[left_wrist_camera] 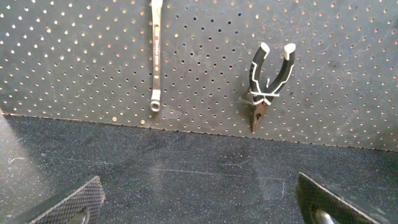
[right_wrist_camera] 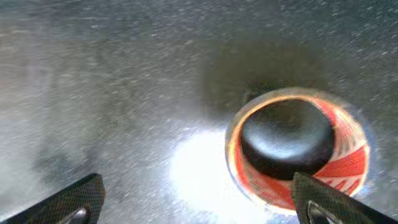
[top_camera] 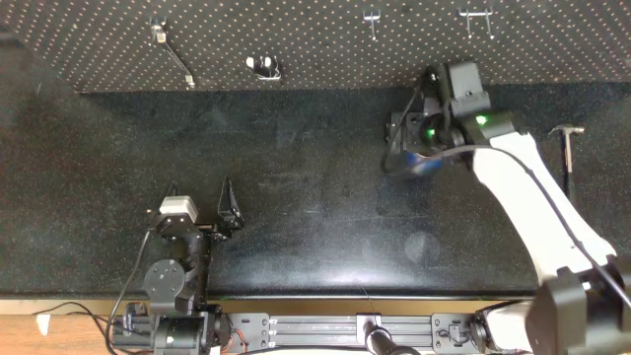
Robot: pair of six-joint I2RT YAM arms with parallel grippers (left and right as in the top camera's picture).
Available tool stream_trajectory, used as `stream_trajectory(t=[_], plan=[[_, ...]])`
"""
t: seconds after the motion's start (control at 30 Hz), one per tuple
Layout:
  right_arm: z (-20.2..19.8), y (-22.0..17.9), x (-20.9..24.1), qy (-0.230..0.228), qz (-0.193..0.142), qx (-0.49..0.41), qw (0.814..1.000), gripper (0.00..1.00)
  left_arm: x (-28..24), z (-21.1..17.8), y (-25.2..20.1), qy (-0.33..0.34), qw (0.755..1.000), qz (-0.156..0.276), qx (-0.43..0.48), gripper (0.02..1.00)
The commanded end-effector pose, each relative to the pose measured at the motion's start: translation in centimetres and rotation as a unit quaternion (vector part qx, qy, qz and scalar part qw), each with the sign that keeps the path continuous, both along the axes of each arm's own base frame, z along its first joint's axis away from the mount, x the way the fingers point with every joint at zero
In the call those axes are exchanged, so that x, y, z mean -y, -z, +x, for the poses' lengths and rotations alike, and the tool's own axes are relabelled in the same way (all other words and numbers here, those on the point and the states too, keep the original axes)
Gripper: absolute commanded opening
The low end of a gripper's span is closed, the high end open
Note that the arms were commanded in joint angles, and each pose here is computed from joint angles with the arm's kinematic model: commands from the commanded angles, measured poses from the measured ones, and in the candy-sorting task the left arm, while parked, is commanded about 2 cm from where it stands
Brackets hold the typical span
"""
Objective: Place Tools Onto Pegboard
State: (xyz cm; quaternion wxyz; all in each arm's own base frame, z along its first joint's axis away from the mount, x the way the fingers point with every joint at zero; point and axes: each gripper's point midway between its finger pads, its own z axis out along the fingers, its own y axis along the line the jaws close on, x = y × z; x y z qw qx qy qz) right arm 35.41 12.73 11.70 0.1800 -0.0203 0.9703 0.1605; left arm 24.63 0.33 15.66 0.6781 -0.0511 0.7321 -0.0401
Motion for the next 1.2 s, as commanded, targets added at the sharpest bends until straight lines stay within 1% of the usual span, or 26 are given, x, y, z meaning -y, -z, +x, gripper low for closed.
stream_trajectory(t=[0.03,0.07,0.2,0.27,0.33,0.43,0.47,0.5,0.53,0.57,0.6,0.67,0.7,0.73,0.77,0.8,0.83,0.9,0.93,1.0,1.03,1.07,1.13,1.2], plan=[[1.4,1.0,1.2,-0.016,-0.068,-0.024,0.997,0.976,0.1,0.0,0.1,0.003,1.0,-0.003,-0.001,0.996],[1.0,1.8,1.6,-0.021,-0.083,-0.043,0.995,0.976,0.1,0.0,0.1,0.003,1.0,-0.003,-0.001,0.996],[0.8,3.6,1.1,-0.052,-0.096,-0.064,0.992,0.976,0.1,0.0,0.1,0.003,1.0,-0.003,-0.001,0.996],[0.5,4.5,0.1,-0.084,-0.106,-0.068,0.988,0.976,0.1,0.0,0.1,0.003,1.0,-0.003,-0.001,0.996],[0.4,5.1,0.0,-0.09,-0.131,-0.069,0.985,0.976,0.1,0.0,0.1,0.003,1.0,-0.003,-0.001,0.996],[0.1,6.2,0.1,-0.093,-0.141,-0.084,0.982,0.976,0.1,0.0,0.1,0.003,1.0,-0.003,-0.001,0.996],[0.1,6.6,0.2,-0.093,-0.144,-0.09,0.981,0.934,0.1,0.0,0.1,0.003,1.0,-0.003,-0.001,0.996],[0.0,7.2,0.3,-0.093,-0.148,-0.096,0.98,0.586,0.1,0.0,0.1,0.003,1.0,-0.003,-0.001,0.996],[0.0,7.5,0.4,-0.093,-0.151,-0.1,0.979,0.318,0.1,0.0,0.1,0.003,1.0,-0.003,-0.001,0.996],[0.0,7.7,0.5,-0.092,-0.156,-0.102,0.978,0.132,0.1,0.0,0.1,0.003,1.0,-0.003,-0.001,0.996],[0.0,7.8,0.7,-0.091,-0.161,-0.101,0.978,0.077,0.1,0.0,0.1,0.003,1.0,-0.003,-0.001,0.998],[0.3,7.5,0.7,-0.089,-0.162,-0.093,0.978,0.075,0.1,0.0,0.1,0.003,1.0,-0.003,-0.001,0.996],[0.8,6.7,0.4,-0.088,-0.156,-0.075,0.981,0.075,0.1,0.0,0.1,0.003,1.0,-0.003,-0.001,0.996],[1.7,4.5,-0.5,-0.088,-0.132,-0.034,0.987,0.075,0.1,0.0,0.1,0.003,1.0,-0.003,-0.001,0.996],[2.7,1.2,-1.7,-0.089,-0.097,0.022,0.991,0.075,0.1,0.0,0.1,0.003,1.0,-0.003,-0.001,0.996],[3.4,-2.8,-2.8,-0.092,-0.064,0.085,0.99,0.075,0.1,0.0,0.1,0.003,1.0,-0.003,-0.001,0.996],[3.4,-7.5,-3.4,-0.089,-0.042,0.153,0.983,0.075,0.1,0.0,0.1,0.003,1.0,-0.003,-0.001,0.996],[1.2,-14.5,-4.2,-0.094,-0.017,0.241,0.966,0.075,0.1,0.0,0.1,0.003,1.0,-0.003,-0.001,0.996],[-0.1,-16.9,-4.4,-0.099,-0.008,0.271,0.957,0.075,0.1,0.0,0.1,0.003,1.0,-0.003,-0.001,0.996],[-1.8,-19.8,-4.7,-0.099,-0.009,0.312,0.945,0.077,0.1,0.0,0.1,0.003,1.0,-0.003,-0.001,0.996],[-2.2,-20.7,-4.8,-0.084,-0.019,0.328,0.941,0.075,0.1,0.0,0.1,0.003,1.0,-0.003,-0.001,0.996],[-1.9,-20.7,-5.3,-0.078,-0.038,0.339,0.937,0.075,0.1,0.0,0.1,0.003,1.0,-0.003,-0.001,0.996],[-0.4,-20.0,-6.5,-0.073,-0.052,0.347,0.934,0.075,0.1,0.0,0.1,0.003,1.0,-0.003,-0.001,0.996],[2.4,-18.5,-8.0,-0.059,-0.066,0.358,0.93,0.075,0.1,0.0,0.1,0.003,1.0,-0.003,-0.001,0.996]])
